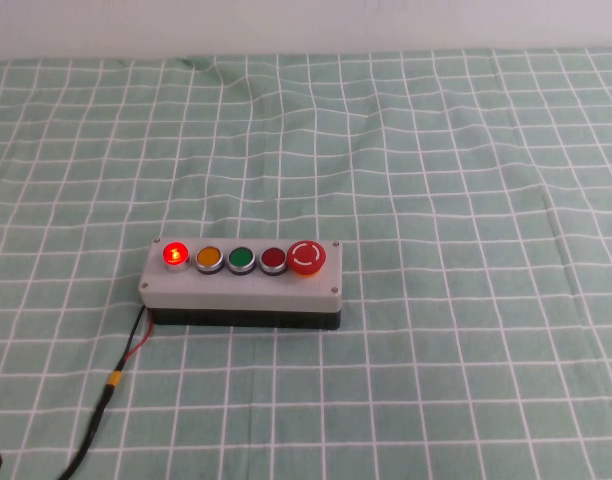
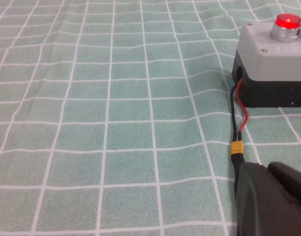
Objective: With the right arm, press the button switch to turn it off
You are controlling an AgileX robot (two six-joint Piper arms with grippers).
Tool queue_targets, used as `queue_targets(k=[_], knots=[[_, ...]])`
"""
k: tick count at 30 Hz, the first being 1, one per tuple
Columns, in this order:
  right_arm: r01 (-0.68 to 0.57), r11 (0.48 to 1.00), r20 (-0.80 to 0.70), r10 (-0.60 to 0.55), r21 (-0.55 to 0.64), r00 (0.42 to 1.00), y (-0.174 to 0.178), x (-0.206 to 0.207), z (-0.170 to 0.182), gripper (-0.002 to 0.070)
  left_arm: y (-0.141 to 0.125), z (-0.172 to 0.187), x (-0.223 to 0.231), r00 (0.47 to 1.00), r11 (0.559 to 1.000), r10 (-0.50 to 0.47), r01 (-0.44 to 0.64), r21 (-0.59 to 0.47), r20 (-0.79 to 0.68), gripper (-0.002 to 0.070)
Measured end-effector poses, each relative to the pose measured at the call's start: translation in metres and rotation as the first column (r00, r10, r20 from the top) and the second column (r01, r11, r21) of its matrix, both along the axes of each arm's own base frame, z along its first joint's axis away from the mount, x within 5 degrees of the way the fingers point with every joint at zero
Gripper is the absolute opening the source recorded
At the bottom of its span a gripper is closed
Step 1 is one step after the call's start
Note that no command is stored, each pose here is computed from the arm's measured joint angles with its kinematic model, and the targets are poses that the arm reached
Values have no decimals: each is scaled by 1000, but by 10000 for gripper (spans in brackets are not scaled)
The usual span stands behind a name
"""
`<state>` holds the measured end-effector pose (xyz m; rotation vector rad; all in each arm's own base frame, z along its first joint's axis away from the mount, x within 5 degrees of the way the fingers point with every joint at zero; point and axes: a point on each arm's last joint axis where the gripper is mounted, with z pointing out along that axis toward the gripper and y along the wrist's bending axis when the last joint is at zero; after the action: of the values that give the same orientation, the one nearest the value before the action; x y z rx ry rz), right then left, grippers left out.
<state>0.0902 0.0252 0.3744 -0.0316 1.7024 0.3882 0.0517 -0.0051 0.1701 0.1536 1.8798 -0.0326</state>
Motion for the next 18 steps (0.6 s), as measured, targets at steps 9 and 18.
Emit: queue_targets(k=[9, 18], knots=[[-62, 996, -354, 36, -62, 934, 11, 60, -42, -16, 0, 0, 0, 1000, 1000, 0, 0, 0, 0, -4], [-240, 963, -584, 126, -122, 802, 26, 120, -66, -16, 0, 0, 0, 1000, 1000, 0, 0, 0, 0, -4]])
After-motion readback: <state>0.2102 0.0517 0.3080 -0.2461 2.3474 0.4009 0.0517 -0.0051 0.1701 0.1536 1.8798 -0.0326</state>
